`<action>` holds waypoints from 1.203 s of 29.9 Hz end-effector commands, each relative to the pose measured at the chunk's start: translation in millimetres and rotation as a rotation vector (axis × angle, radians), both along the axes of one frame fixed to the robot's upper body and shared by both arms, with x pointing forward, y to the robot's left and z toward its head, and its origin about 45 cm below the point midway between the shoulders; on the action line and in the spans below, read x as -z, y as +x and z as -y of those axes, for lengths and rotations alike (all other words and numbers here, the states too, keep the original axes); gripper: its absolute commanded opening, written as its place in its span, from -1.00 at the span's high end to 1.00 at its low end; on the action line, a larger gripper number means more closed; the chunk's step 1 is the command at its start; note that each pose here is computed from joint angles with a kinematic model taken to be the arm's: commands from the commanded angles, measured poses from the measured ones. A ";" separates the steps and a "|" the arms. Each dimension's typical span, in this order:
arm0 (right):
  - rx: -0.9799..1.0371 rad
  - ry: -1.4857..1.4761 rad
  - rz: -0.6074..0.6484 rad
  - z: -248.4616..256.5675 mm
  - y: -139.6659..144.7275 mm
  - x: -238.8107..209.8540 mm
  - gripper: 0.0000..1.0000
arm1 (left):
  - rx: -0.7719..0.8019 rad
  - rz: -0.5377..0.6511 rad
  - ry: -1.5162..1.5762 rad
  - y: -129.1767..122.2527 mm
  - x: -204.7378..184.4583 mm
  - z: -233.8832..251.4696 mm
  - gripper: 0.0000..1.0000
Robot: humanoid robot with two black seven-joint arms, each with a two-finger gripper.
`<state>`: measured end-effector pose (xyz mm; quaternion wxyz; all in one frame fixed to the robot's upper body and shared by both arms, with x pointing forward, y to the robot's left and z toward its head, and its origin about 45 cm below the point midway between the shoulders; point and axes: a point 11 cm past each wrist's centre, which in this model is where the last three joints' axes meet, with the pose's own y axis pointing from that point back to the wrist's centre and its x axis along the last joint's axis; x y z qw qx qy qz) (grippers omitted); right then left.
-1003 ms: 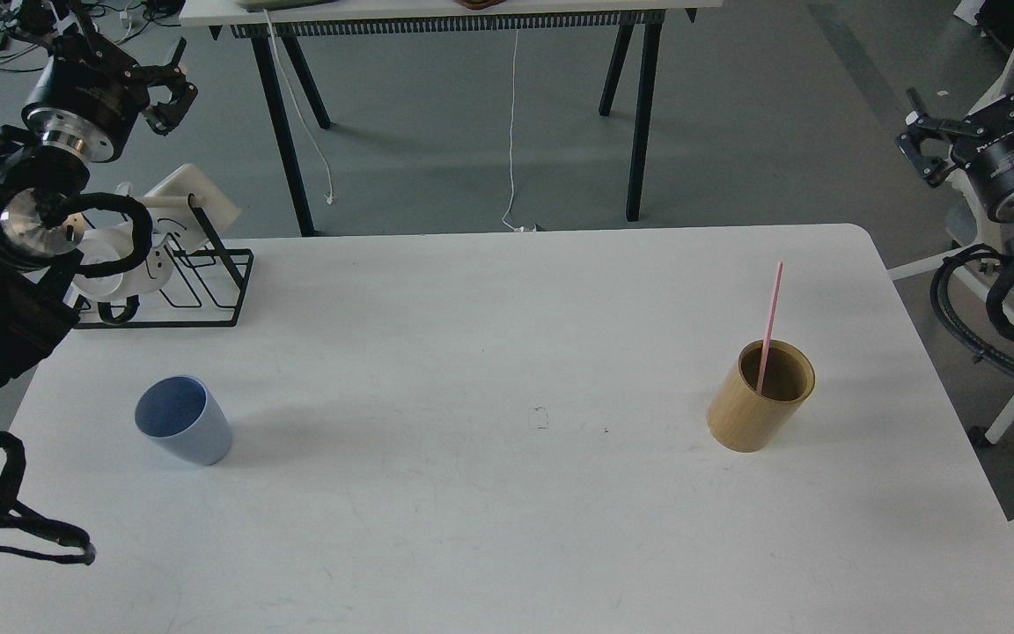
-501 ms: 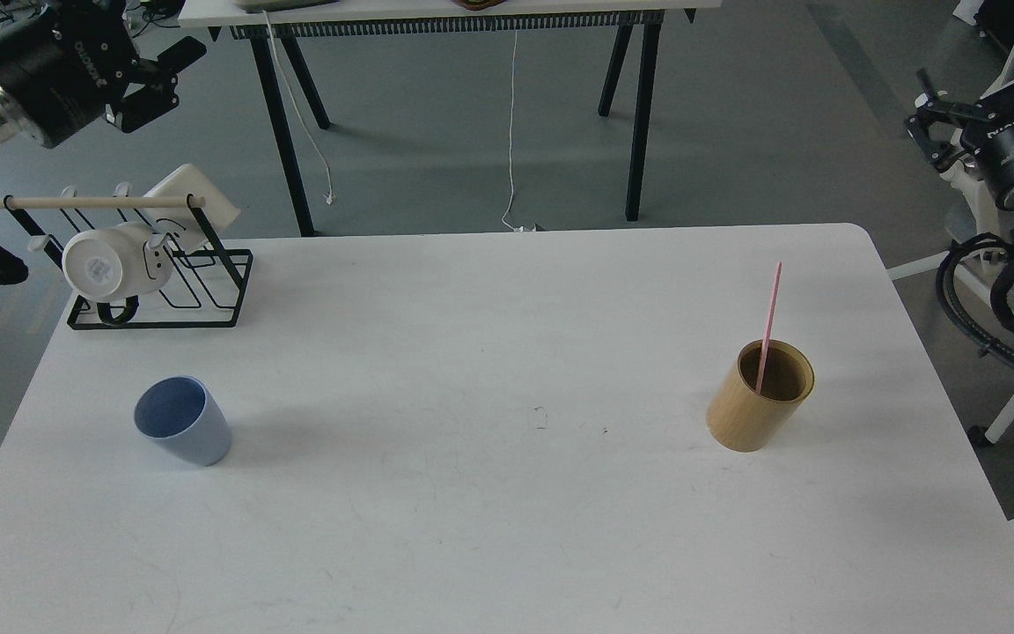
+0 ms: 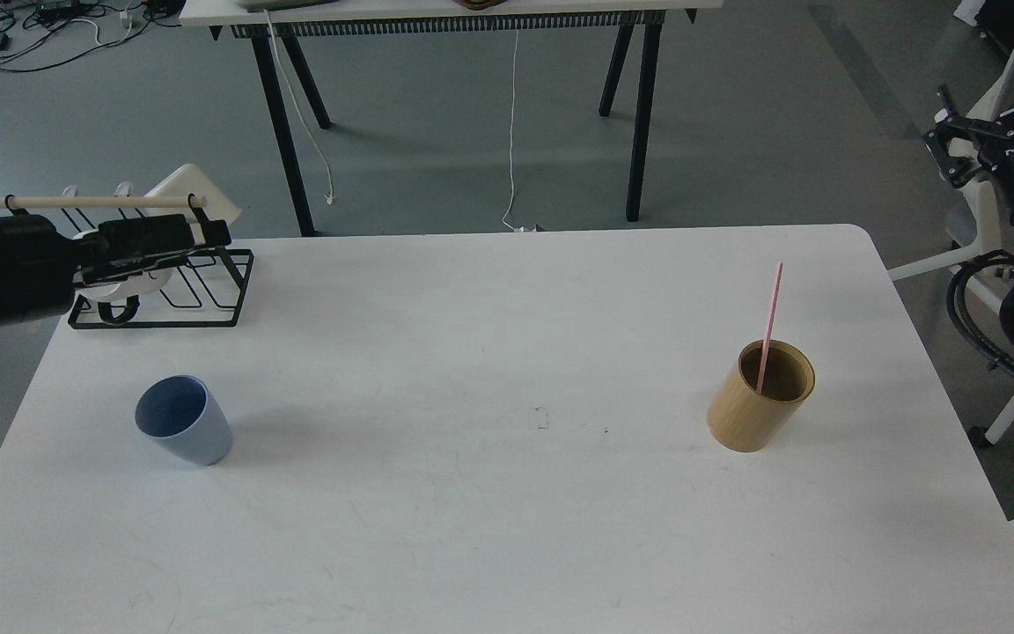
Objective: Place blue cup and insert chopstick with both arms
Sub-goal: 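Move the left gripper down toward the light blue cup, then grasp the light blue cup with the left gripper and lift it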
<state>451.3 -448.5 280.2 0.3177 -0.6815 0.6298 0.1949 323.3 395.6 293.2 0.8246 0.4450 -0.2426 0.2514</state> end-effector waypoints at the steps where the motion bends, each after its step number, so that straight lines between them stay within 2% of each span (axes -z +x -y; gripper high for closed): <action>1: 0.004 0.003 0.001 -0.3 -0.7 1.8 -0.98 | 0.003 0.043 0.176 -13.9 22.0 -24.9 -0.76; 5: 0.006 0.008 0.005 -0.1 -0.5 1.1 -0.98 | 0.020 0.025 0.254 -29.7 42.3 -39.0 -0.76; 10: 0.007 0.014 0.012 -0.1 0.1 -1.1 -0.98 | 0.106 0.033 0.349 -44.5 67.8 -59.5 -0.47; 20: -0.017 0.017 0.031 -8.7 3.5 -8.2 -0.98 | 0.089 0.031 0.401 -27.0 108.0 -71.1 -0.34; 28: -0.013 0.010 0.031 -5.7 2.7 -9.7 -0.98 | 0.113 -0.022 0.382 -39.1 130.1 -68.0 -0.14; 31: -0.009 0.008 0.029 -3.7 2.0 -9.5 -0.98 | 0.115 -0.024 0.380 -37.9 133.5 -66.1 0.02; 36: -0.006 0.008 0.027 -2.5 1.5 -8.4 -0.98 | 0.104 -0.037 0.385 -37.8 140.5 -69.3 0.51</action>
